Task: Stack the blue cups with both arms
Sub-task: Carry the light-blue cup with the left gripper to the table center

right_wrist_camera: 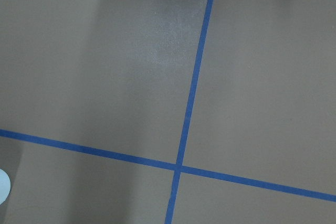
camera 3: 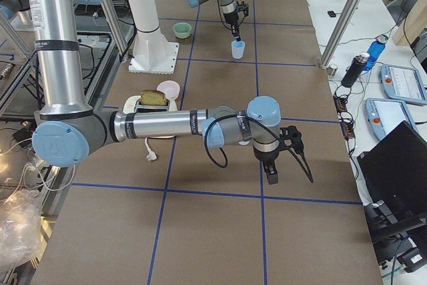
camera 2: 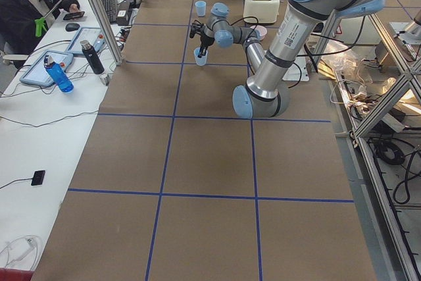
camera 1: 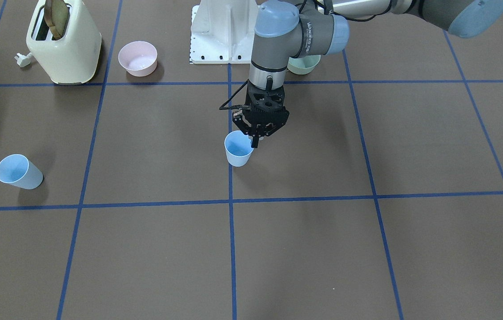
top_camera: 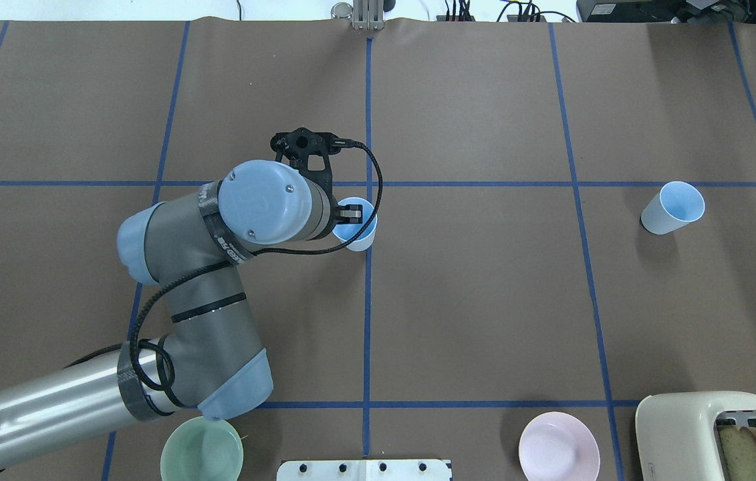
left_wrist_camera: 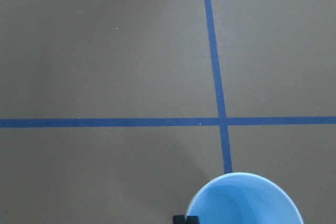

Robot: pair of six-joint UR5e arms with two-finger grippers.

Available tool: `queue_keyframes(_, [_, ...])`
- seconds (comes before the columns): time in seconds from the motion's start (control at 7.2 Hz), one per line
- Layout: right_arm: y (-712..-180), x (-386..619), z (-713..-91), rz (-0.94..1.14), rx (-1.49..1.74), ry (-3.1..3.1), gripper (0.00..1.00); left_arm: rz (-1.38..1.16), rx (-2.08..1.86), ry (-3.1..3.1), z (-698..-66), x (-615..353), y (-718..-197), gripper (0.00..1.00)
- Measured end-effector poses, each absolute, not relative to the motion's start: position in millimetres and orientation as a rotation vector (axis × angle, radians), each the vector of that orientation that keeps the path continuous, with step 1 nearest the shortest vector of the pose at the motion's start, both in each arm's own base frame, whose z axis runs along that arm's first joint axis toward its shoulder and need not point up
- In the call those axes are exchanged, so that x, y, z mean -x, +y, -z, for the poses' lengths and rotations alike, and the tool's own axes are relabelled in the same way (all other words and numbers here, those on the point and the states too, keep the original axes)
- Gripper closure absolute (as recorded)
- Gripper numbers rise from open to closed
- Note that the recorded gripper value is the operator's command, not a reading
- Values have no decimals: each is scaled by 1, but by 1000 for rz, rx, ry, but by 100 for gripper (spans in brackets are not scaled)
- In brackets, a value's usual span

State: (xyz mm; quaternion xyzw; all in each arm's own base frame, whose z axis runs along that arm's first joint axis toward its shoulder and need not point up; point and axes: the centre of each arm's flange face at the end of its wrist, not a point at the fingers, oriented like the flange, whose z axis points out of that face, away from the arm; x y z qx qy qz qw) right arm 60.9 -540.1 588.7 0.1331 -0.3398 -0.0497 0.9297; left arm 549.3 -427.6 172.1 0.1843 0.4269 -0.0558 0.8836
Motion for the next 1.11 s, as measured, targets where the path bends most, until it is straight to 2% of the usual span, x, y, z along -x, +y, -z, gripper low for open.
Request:
queue_keyframes(0.56, [-540, -61, -589, 100, -271, -695, 0, 93, -399, 872, -173, -569, -404, 100])
queue_keyframes(0.69, [-540, -61, -589, 100, -271, -695, 0, 90, -397, 871, -174, -571, -402, 91])
queue_keyframes(0.83, [-540, -61, -590, 100, -270, -695, 0, 88, -396, 870, -174, -573, -401, 61])
queue_keyframes(0.97, [-540, -61, -590, 100, -270, -696, 0, 87, -396, 870, -174, -573, -401, 6])
queue_keyframes(1.11, [-540, -61, -589, 100, -271, -696, 0, 84, -397, 869, -174, -573, -401, 1])
